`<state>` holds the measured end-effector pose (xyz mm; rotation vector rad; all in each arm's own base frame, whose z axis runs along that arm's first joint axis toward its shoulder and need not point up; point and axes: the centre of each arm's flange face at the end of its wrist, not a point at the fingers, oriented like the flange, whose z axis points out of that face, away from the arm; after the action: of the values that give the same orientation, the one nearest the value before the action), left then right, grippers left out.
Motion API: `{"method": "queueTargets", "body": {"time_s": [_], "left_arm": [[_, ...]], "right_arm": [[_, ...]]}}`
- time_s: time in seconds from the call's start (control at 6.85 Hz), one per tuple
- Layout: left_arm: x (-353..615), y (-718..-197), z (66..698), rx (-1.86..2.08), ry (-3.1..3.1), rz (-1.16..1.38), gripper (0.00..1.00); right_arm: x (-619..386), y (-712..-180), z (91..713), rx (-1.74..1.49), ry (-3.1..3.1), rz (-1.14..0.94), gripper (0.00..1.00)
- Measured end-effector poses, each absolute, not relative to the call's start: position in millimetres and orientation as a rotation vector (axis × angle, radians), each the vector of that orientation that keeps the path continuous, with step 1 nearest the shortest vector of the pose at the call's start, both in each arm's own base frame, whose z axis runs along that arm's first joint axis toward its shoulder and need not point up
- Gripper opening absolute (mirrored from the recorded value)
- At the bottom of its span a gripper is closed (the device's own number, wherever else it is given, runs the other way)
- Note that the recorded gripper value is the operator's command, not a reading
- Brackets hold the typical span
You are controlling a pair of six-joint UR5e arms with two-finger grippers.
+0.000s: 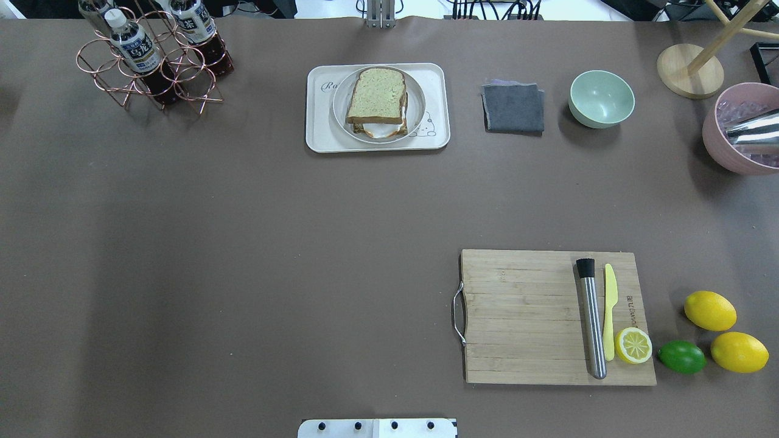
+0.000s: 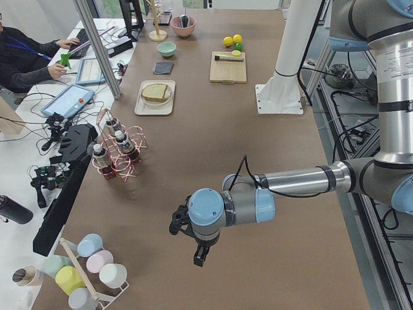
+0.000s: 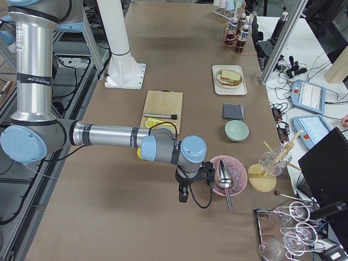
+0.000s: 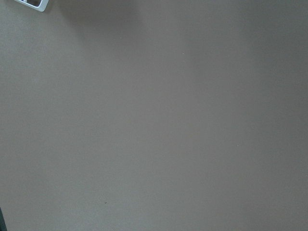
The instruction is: Make sandwich and place on tray
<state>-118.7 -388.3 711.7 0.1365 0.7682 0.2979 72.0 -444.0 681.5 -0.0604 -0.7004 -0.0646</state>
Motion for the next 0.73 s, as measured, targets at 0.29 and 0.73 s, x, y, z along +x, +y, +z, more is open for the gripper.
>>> {"method": "queueTargets", "body": {"time_s": [0.29,0.73], "left_arm": [[-118.6,-387.7,713.7,0.133,0.770,0.296,0.98],[-118.5,-387.7,714.1,0.133,0.771,0.296,0.98]], "right_arm": [[72.0,-443.3,682.2,-0.062,-0.701,-0.064,1.00],[72.0,-442.5,682.4,-0.062,-0.701,-0.064,1.00]]}}
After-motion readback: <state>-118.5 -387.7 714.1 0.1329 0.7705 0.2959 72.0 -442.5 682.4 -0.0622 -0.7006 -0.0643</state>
